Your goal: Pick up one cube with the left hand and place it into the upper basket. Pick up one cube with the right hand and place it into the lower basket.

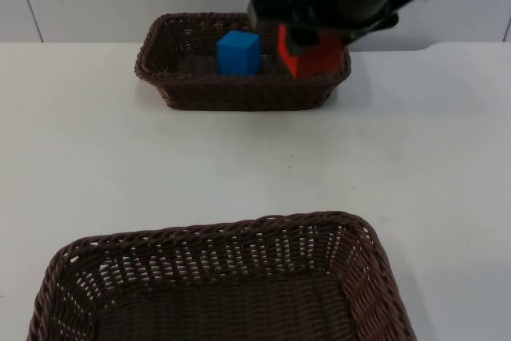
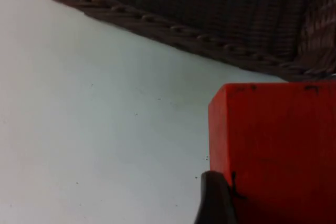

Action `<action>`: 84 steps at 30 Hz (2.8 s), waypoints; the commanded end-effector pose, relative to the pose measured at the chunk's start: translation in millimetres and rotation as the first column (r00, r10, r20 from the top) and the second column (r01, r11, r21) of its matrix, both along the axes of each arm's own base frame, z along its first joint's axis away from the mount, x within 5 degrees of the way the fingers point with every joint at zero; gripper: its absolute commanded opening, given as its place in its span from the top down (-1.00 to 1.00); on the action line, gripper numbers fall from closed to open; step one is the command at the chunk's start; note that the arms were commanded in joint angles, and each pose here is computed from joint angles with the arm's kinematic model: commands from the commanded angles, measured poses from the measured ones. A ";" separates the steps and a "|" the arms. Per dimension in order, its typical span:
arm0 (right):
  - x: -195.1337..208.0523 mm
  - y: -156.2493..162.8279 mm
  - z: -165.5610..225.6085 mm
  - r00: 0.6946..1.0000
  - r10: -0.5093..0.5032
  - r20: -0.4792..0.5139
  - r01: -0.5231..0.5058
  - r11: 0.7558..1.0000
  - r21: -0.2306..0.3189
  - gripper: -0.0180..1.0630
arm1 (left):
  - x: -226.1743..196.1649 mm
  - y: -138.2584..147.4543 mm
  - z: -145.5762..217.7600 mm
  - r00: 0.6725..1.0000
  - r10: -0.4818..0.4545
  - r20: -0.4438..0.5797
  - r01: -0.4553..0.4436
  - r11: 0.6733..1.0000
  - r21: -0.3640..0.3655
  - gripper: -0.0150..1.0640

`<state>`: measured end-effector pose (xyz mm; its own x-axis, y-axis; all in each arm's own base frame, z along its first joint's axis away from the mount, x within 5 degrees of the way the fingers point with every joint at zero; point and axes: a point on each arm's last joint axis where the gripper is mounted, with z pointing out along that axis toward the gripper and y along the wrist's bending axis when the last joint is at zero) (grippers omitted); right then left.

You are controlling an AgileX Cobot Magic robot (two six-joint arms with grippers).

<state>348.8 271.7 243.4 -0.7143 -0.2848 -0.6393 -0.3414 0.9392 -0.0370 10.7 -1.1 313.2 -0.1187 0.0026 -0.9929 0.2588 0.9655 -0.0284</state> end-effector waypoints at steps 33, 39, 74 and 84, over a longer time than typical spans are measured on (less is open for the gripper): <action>-102.9 65.8 25.0 0.925 0.370 -0.089 -0.378 0.918 -0.115 0.97 | -1.7 2.8 -0.3 1.000 0.019 0.002 -0.019 0.999 0.033 -0.48; -120.8 74.4 29.1 0.908 0.409 -0.093 -0.418 0.901 -0.119 0.97 | -1.7 3.2 -0.6 1.000 0.022 0.000 -0.022 0.999 0.039 -0.48; -187.0 19.8 -2.4 0.662 0.735 -0.148 -0.748 0.658 -0.081 0.97 | -1.6 3.4 -0.6 1.000 0.024 0.001 -0.024 0.999 0.041 -0.48; -186.6 20.3 -2.1 0.639 0.758 -0.135 -0.769 0.631 -0.101 0.97 | -1.6 3.4 -0.6 1.000 0.024 0.001 -0.024 0.999 0.041 -0.48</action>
